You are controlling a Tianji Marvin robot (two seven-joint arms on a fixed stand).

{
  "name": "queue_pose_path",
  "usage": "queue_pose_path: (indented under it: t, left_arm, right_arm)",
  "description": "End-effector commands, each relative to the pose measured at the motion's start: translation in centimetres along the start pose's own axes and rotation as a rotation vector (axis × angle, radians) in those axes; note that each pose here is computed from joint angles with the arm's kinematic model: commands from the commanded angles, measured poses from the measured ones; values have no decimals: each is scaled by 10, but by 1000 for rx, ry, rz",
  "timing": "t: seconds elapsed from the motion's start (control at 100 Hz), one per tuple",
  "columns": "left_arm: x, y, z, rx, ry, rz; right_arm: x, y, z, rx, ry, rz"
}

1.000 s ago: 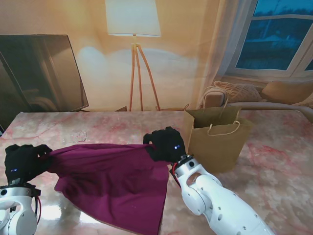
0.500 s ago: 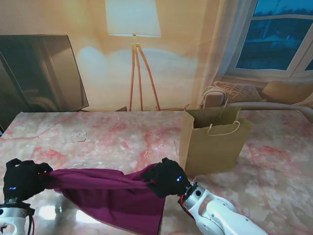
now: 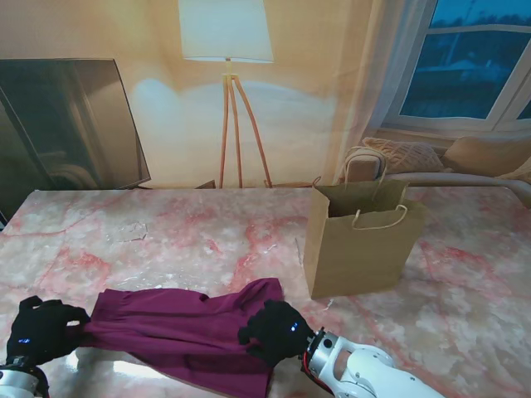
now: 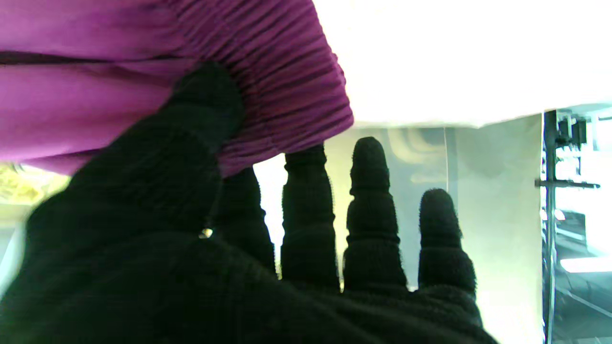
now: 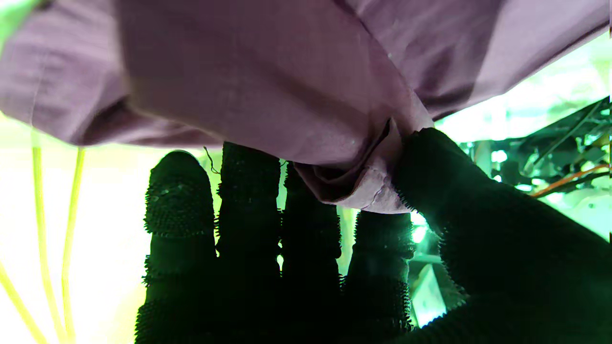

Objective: Fold the socks and the shorts into the kraft paper bag

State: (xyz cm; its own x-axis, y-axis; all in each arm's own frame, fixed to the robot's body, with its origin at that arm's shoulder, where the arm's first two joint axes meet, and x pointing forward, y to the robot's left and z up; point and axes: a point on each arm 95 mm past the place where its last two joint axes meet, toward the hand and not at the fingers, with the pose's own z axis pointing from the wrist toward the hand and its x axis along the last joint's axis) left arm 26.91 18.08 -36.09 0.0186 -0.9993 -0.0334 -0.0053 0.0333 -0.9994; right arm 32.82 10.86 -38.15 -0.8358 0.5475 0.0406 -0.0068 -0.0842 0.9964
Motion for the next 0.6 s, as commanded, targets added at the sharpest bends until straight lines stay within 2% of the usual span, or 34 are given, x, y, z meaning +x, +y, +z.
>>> queue_pose_path:
  t: [0.0,0.2,0.28,0.42,0.59]
  left_arm:
    - [-6,0,-9,-26,13,18]
    - [-14,-12,-22,-122,19,-46]
    - [-16,-22,-27,-156,18,-83]
    - [-19,-36,-31,-130,3,-143]
    - [-16,-40,-26,-95,-54,-173]
  right_arm:
    - [4,-5,-7,36,9,29]
    - [6,6,-13,94,22,50]
    - [8,14,-16,88,28,55]
    - [12,27,-21,64,27,56]
    - [12,36,-19,12,-3,89]
